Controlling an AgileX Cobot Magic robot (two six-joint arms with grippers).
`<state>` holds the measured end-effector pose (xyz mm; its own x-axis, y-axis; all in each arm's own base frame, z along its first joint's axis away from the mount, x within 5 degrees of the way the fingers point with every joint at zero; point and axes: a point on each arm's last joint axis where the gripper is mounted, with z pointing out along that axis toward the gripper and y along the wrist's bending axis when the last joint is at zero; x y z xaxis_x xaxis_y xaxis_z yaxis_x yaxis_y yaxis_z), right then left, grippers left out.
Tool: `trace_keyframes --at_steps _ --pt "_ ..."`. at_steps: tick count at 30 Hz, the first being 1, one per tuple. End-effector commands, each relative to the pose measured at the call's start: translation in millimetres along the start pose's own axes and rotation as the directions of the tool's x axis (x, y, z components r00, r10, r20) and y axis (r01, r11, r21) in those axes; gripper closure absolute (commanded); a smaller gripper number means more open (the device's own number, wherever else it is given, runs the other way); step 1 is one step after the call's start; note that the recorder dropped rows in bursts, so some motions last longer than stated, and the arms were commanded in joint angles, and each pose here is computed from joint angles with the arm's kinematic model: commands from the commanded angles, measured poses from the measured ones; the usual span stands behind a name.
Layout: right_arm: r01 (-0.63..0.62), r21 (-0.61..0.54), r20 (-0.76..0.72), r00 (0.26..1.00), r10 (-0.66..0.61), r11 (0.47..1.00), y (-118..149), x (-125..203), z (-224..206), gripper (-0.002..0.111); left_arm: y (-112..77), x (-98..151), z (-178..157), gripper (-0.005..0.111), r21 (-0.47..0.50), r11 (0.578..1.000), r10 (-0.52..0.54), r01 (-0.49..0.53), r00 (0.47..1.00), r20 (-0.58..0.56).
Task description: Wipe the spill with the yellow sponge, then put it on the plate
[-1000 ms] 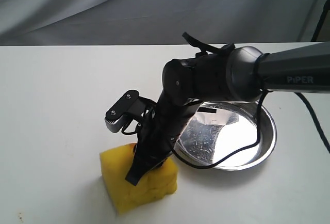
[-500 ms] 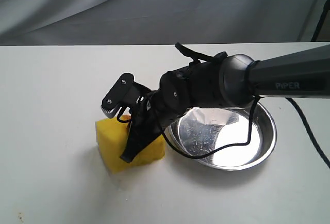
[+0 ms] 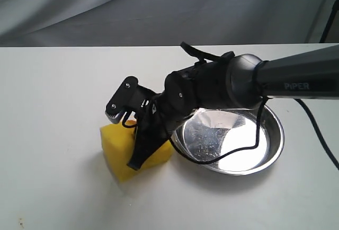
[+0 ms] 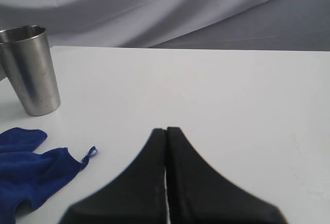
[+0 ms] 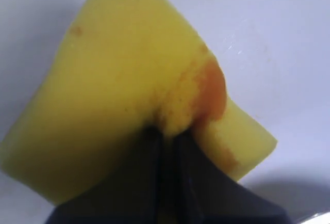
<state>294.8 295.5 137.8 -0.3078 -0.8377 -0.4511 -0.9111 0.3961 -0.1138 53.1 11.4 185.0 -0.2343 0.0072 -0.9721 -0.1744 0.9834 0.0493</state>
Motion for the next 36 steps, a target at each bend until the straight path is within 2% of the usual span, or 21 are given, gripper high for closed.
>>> trace_keyframes --at_steps 1,4,8,11,16,19,23,27,31,36 --pt "0.067 -0.199 -0.226 0.968 -0.113 0.978 16.7 23.3 -3.5 0.108 -0.3 0.0 -0.1 0.107 0.004 1.0 -0.004 0.003 1.0 0.007" --pt "-0.002 -0.287 -0.272 0.959 -0.08 0.958 25.7 26.9 -6.7 0.108 -0.3 0.0 -0.1 0.107 0.004 1.0 -0.004 0.003 1.0 0.007" --pt "-0.073 -0.459 -0.305 0.949 -0.081 0.886 42.8 28.8 -14.3 0.108 -0.3 0.0 -0.1 0.107 0.004 1.0 -0.004 0.003 1.0 0.007" --pt "-0.093 -0.53 -0.329 0.938 -0.104 0.843 61.5 26.2 -18.2 0.108 -0.3 0.0 -0.1 0.107 0.004 1.0 -0.004 0.003 1.0 0.007" --pt "0.014 -0.523 -0.268 0.946 -0.18 0.852 101.2 11.3 -14.1 0.108 -0.3 0.0 -0.1 0.107 0.004 1.0 -0.004 0.003 1.0 0.007" --pt "0.055 -0.41 -0.214 0.964 -0.155 0.91 112.8 0.5 -7.2 0.108 -0.3 0.0 -0.1 0.107 0.004 1.0 -0.004 0.003 1.0 0.007" --pt "0.059 -0.222 -0.169 0.981 -0.098 0.973 96.8 -6.7 -0.8 0.108 -0.3 0.0 -0.1 0.107 0.004 1.0 -0.004 0.003 1.0 0.007" --pt "0.044 -0.144 -0.144 0.987 -0.065 0.989 59.8 -17.4 3.0 0.108 -0.3 0.0 -0.1 0.107 0.004 1.0 -0.004 0.003 1.0 0.007" --pt "-0.03 -0.117 -0.147 0.989 0.013 0.993 21.3 -27.9 13.0 0.108 -0.3 0.0 -0.1 0.107 0.004 1.0 -0.004 0.003 1.0 0.007" --pt "-0.108 -0.143 -0.272 0.96 0.066 0.984 -15.4 -23.5 31.7 0.108 -0.3 0.0 -0.1 0.107 0.004 1.0 -0.004 0.003 1.0 0.007"
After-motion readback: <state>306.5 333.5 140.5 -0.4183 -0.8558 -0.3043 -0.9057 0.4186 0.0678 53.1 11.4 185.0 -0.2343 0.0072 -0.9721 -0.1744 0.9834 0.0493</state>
